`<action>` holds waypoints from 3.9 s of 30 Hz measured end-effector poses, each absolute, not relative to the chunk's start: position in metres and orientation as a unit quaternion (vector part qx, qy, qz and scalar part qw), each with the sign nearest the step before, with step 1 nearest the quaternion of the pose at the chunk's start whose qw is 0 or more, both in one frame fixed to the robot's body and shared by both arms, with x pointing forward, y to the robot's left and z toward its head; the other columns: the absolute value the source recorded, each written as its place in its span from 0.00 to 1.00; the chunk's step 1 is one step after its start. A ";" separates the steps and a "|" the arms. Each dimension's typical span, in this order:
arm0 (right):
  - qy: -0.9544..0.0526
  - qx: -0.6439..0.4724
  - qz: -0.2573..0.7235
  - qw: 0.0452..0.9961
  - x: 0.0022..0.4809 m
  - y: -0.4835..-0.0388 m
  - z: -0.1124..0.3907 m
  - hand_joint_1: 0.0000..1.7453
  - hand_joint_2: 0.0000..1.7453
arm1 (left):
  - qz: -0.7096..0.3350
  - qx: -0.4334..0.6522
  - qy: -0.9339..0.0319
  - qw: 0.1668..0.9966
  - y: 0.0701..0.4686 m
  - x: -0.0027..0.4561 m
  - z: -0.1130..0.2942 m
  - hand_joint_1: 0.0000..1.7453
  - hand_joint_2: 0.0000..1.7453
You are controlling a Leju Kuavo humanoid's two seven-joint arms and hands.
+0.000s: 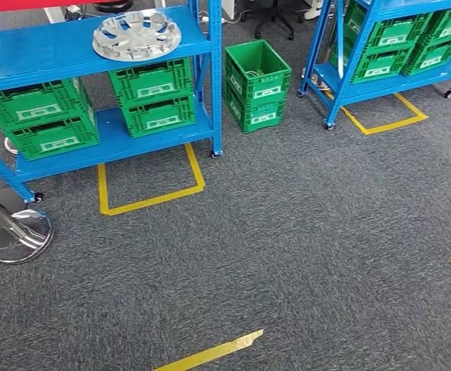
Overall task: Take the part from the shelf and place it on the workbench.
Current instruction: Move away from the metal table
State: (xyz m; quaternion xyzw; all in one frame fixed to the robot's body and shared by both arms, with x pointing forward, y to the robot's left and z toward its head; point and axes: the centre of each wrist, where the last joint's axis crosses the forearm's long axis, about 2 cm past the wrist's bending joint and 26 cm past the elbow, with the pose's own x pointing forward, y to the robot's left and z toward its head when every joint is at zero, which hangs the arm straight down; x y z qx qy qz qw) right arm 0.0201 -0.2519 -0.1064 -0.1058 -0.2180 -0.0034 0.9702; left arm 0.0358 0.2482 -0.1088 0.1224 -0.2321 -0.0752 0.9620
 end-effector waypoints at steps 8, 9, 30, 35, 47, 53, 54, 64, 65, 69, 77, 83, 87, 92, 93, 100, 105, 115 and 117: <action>-0.218 -0.105 -0.003 0.970 0.021 -0.252 -0.106 0.00 0.00 | -0.077 0.122 -0.231 0.962 0.248 0.035 -0.109 0.00 0.00; -0.219 -0.106 -0.003 0.970 0.021 -0.252 -0.107 0.00 0.00 | -0.077 0.123 -0.231 0.962 0.248 0.034 -0.109 0.00 0.00; -0.218 -0.105 -0.001 0.970 0.019 -0.253 -0.107 0.00 0.00 | -0.068 0.124 -0.229 0.963 0.249 0.034 -0.109 0.00 0.00; -0.221 -0.099 -0.001 0.970 0.019 -0.253 -0.107 0.00 0.00 | -0.065 0.124 -0.229 0.963 0.248 0.034 -0.109 0.00 0.00; -0.219 -0.087 -0.005 0.972 0.019 -0.252 -0.107 0.00 0.00 | -0.061 0.127 -0.226 0.964 0.250 0.033 -0.109 0.00 0.00; -0.222 -0.088 -0.004 0.971 0.018 -0.252 -0.107 0.00 0.00 | -0.060 0.128 -0.226 0.964 0.251 0.032 -0.109 0.00 0.00; -0.222 -0.088 -0.004 0.971 0.018 -0.252 -0.107 0.00 0.00 | -0.060 0.128 -0.226 0.964 0.251 0.032 -0.109 0.00 0.00; -0.217 -0.090 -0.005 0.972 0.019 -0.252 -0.107 0.00 0.00 | -0.035 0.131 -0.222 0.966 0.251 0.032 -0.109 0.00 0.00; -0.214 -0.090 -0.006 0.973 0.019 -0.252 -0.107 0.00 0.00 | -0.025 0.131 -0.220 0.966 0.251 0.032 -0.109 0.00 0.00; -0.204 -0.093 -0.010 0.974 0.020 -0.251 -0.106 0.00 0.00 | 0.013 0.132 -0.210 0.969 0.250 0.031 -0.109 0.00 0.00; -0.201 -0.096 -0.013 0.975 0.017 -0.253 -0.106 0.00 0.00 | 0.033 0.133 -0.203 0.970 0.251 0.029 -0.110 0.00 0.00; -0.204 -0.097 -0.015 0.974 0.020 -0.251 -0.105 0.00 0.00 | 0.026 0.138 -0.207 0.968 0.249 0.030 -0.109 0.00 0.00; -0.203 -0.096 -0.016 0.974 0.020 -0.251 -0.104 0.00 0.00 | 0.021 0.141 -0.210 0.967 0.249 0.031 -0.109 0.00 0.00; -0.203 -0.095 -0.013 0.974 0.019 -0.251 -0.103 0.00 0.00 | 0.017 0.145 -0.215 0.966 0.248 0.032 -0.109 0.00 0.00; -0.204 -0.095 -0.013 0.974 0.020 -0.250 -0.103 0.00 0.00 | 0.017 0.146 -0.216 0.965 0.248 0.032 -0.109 0.00 0.00; -0.209 -0.098 -0.015 0.973 0.023 -0.250 -0.101 0.00 0.00 | 0.018 0.146 -0.217 0.965 0.248 0.033 -0.108 0.00 0.00; -0.209 -0.096 -0.014 0.973 0.021 -0.250 -0.101 0.00 0.00 | 0.016 0.151 -0.218 0.964 0.248 0.032 -0.108 0.00 0.00; -0.210 -0.096 -0.013 0.973 0.017 -0.250 -0.101 0.00 0.00 | 0.017 0.160 -0.220 0.962 0.249 0.032 -0.108 0.00 0.00; -0.210 -0.098 -0.013 0.973 0.017 -0.250 -0.101 0.00 0.00 | 0.017 0.159 -0.220 0.962 0.248 0.032 -0.108 0.00 0.00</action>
